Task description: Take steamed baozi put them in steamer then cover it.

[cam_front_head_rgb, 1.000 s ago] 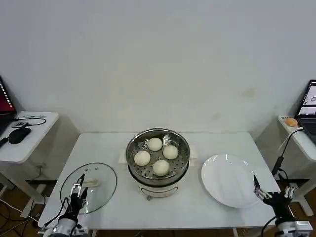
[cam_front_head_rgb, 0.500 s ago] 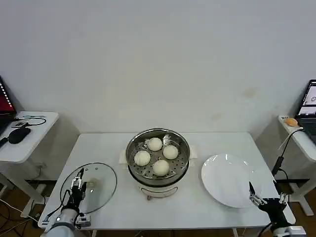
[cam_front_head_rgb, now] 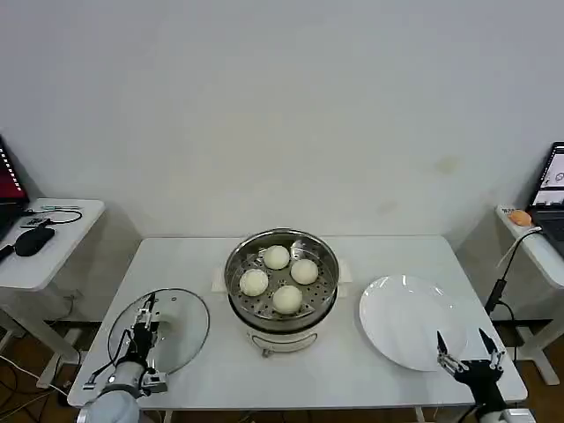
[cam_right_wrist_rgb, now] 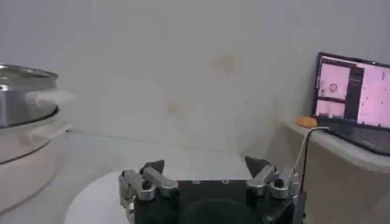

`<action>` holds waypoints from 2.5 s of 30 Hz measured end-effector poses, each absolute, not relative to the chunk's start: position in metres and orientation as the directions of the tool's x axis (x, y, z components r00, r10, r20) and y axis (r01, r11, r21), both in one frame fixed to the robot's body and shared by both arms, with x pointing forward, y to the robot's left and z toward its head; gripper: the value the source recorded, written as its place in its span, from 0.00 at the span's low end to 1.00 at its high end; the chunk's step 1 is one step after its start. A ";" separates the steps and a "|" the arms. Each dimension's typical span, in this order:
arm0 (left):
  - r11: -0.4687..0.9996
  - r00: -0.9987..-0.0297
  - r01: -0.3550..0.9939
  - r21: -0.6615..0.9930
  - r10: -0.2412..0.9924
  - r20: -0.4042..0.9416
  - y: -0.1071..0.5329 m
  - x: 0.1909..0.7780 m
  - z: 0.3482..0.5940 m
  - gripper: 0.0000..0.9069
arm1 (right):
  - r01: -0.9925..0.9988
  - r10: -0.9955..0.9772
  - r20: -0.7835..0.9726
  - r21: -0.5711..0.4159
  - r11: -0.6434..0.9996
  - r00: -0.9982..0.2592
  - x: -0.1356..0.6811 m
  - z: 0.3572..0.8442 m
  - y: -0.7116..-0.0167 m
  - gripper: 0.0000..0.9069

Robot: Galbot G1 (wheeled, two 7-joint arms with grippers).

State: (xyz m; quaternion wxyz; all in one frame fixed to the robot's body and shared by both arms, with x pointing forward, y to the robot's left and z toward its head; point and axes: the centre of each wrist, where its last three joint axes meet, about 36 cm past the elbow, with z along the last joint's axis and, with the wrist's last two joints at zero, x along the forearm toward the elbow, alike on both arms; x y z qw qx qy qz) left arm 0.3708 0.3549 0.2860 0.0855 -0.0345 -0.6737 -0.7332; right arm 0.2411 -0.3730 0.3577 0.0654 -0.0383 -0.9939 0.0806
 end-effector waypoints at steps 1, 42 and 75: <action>-0.076 -0.984 0.169 0.983 -0.077 0.163 0.355 0.371 0.285 0.00 | 0.065 0.086 0.125 -0.166 0.984 -0.988 0.241 0.357 -0.373 1.00; -0.036 -0.987 -0.136 0.990 -0.077 -0.138 0.316 0.359 0.431 0.00 | -0.043 -0.022 0.099 -0.208 0.977 -0.995 0.249 0.363 -0.346 1.00; -0.032 -0.995 -0.100 0.995 0.001 -0.100 0.084 0.411 0.453 0.00 | -0.076 -0.045 0.153 -0.201 0.977 -0.987 0.275 0.319 -0.302 1.00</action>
